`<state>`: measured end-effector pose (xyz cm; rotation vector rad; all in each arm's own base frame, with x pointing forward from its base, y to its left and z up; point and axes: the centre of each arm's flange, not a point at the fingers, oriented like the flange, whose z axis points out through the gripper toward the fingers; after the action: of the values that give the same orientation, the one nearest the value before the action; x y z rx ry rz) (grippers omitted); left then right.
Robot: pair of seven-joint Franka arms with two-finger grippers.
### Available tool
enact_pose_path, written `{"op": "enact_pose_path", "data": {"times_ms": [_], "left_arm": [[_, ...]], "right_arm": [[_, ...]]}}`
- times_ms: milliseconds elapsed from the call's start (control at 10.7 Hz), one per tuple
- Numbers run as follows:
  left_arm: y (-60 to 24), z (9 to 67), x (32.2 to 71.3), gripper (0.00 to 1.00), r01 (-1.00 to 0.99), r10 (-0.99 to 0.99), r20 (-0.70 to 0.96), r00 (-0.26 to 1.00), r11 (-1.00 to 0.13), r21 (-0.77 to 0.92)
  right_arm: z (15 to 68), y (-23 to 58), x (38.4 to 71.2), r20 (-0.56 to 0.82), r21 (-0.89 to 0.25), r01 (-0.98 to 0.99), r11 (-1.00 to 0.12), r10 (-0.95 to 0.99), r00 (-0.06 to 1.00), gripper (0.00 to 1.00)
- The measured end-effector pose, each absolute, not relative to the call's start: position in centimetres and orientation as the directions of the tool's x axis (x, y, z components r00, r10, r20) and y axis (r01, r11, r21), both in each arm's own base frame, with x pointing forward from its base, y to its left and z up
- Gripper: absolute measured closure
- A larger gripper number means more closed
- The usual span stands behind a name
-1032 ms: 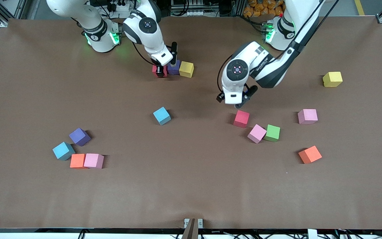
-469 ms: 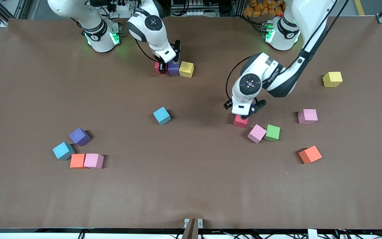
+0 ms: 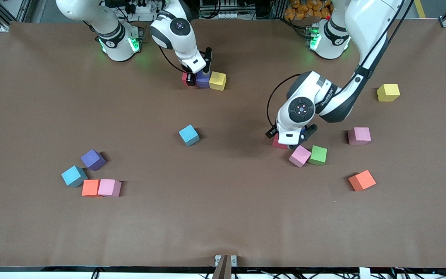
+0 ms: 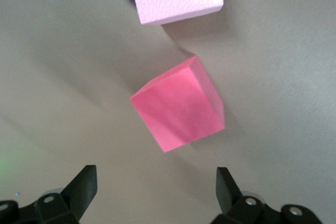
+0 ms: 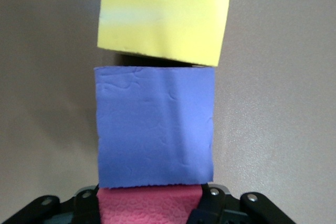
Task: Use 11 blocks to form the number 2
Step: 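Move the left gripper to the red cube beside the green cube, then grasp the red cube with the left gripper while the right gripper reaches the cyan cube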
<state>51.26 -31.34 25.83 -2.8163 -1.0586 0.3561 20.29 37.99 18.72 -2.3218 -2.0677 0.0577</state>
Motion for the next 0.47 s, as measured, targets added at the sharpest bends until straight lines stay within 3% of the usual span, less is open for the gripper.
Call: {"op": "enact_pose_path", "data": {"times_ms": [188,375,469], "left_arm": [[-31.1,26.1,52.5,0.00,0.651,0.673,-0.175,0.719,-0.740,-0.171],[-30.5,26.2,53.7,0.00,0.669,0.688,-0.170,0.705,-0.726,-0.162],[-30.0,26.1,54.3,0.00,0.686,0.705,-0.167,0.690,-0.709,-0.163]], "right_arm": [[18.5,38.1,20.1,-0.002,-0.045,0.992,-0.114,0.993,0.114,0.17],[18.6,38.3,20.1,0.006,-0.042,0.994,-0.104,0.995,0.104,0.00],[18.8,38.3,20.3,0.010,-0.039,0.994,-0.099,0.995,0.099,0.00]]}}
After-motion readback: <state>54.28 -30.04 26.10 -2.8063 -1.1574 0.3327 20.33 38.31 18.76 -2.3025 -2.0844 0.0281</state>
